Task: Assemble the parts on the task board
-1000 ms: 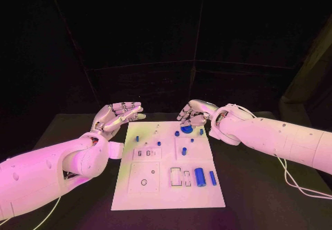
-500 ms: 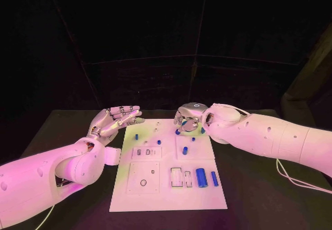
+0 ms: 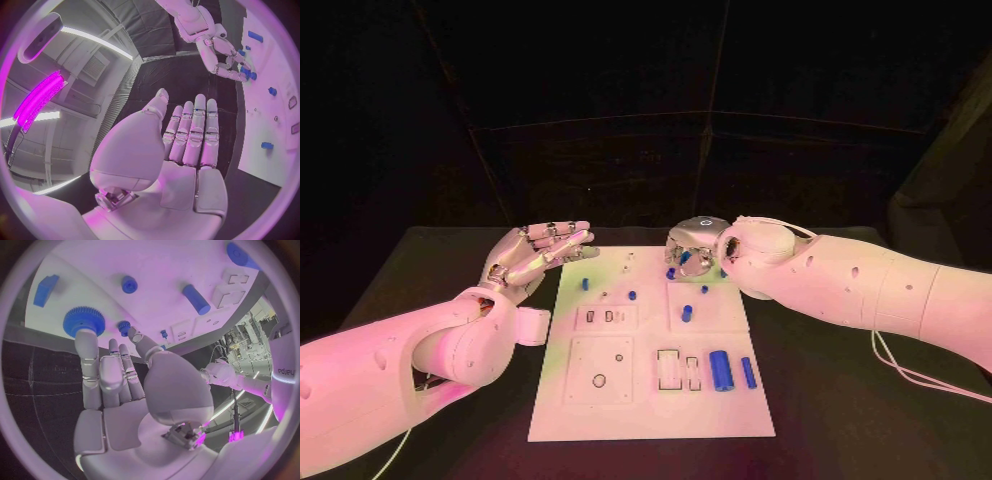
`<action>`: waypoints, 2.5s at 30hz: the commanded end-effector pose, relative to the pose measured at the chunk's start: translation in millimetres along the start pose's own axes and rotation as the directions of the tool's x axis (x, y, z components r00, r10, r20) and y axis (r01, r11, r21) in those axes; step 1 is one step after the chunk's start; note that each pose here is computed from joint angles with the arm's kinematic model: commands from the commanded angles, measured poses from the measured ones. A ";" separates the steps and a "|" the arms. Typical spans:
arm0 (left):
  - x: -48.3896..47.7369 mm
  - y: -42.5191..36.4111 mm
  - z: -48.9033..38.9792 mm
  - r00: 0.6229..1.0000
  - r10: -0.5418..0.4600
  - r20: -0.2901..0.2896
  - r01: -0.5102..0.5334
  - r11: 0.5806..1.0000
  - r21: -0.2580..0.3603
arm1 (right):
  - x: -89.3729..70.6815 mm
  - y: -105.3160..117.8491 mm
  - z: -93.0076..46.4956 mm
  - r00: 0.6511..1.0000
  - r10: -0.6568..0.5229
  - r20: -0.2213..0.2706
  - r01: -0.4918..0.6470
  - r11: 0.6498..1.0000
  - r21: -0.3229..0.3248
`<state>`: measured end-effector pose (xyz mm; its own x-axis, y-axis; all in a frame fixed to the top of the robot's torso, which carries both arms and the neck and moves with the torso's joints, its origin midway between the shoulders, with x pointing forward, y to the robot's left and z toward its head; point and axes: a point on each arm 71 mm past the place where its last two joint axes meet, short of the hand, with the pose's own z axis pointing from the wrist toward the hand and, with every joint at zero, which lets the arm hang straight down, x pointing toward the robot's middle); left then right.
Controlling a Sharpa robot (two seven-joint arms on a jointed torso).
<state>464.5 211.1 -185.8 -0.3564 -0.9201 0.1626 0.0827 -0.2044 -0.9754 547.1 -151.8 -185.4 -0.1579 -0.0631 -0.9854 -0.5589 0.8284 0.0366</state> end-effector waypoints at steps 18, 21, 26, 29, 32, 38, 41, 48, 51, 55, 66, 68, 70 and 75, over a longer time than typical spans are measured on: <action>0.8 -0.4 2.1 1.000 -0.003 -0.019 0.003 1.000 -0.001 | 4.0 1.2 8.4 0.997 0.004 -0.074 -0.004 1.000 -0.007; 0.2 -0.5 2.0 1.000 -0.002 -0.018 0.002 1.000 -0.001 | 4.5 1.6 9.1 0.997 0.005 -0.080 -0.006 1.000 -0.011; -0.5 -0.4 2.2 1.000 -0.002 -0.017 0.001 1.000 -0.001 | 4.8 2.5 10.2 0.996 0.009 -0.084 -0.010 1.000 -0.015; -0.7 -0.3 2.3 1.000 -0.001 -0.016 0.001 1.000 -0.002 | 4.9 2.8 10.9 0.996 0.011 -0.086 -0.013 1.000 -0.017; -0.9 -0.2 2.4 1.000 -0.001 -0.016 0.001 1.000 -0.003 | 4.5 2.7 11.2 0.997 0.018 -0.080 -0.019 1.000 -0.018; -1.7 -0.2 2.6 1.000 0.000 -0.015 0.000 1.000 -0.004 | 1.0 -0.5 10.4 0.998 0.056 -0.028 -0.056 0.998 -0.005; -1.7 -0.6 2.5 1.000 0.000 -0.016 0.000 1.000 -0.004 | -3.6 -1.4 8.4 0.996 0.079 0.037 -0.079 0.997 -0.007; -2.7 -1.3 2.2 1.000 0.000 -0.015 0.000 1.000 -0.004 | -16.2 0.4 6.3 0.976 0.142 0.167 -0.140 0.990 -0.021; -2.1 -1.3 2.6 1.000 -0.002 -0.019 0.002 1.000 -0.003 | -19.2 2.3 11.4 0.973 0.147 0.180 -0.146 0.989 -0.018; -1.1 -0.9 3.3 1.000 -0.004 -0.023 0.004 1.000 -0.003 | -20.5 4.4 18.2 0.972 0.147 0.182 -0.147 0.989 -0.013; 0.8 -1.5 3.7 1.000 -0.008 -0.030 0.008 1.000 -0.002 | -23.1 15.2 39.9 0.976 0.142 0.167 -0.143 0.990 -0.006; 1.2 -1.7 4.0 0.999 -0.008 -0.031 0.008 1.000 -0.001 | -22.9 18.4 43.1 0.979 0.138 0.153 -0.139 0.990 -0.007; 1.6 -1.8 4.4 0.999 -0.009 -0.032 0.009 1.000 -0.001 | -22.3 21.1 45.9 0.981 0.137 0.138 -0.137 0.991 -0.006; 2.2 -2.2 4.9 0.999 -0.009 -0.034 0.009 1.000 -0.001 | -21.4 24.9 50.3 0.984 0.133 0.117 -0.134 0.991 -0.003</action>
<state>468.5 209.9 -184.5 -0.3708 -0.9140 0.1647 0.0740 -0.2058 -0.9758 576.6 -102.1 -171.5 -0.1141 0.1300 -0.9849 -0.5380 0.8253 0.1712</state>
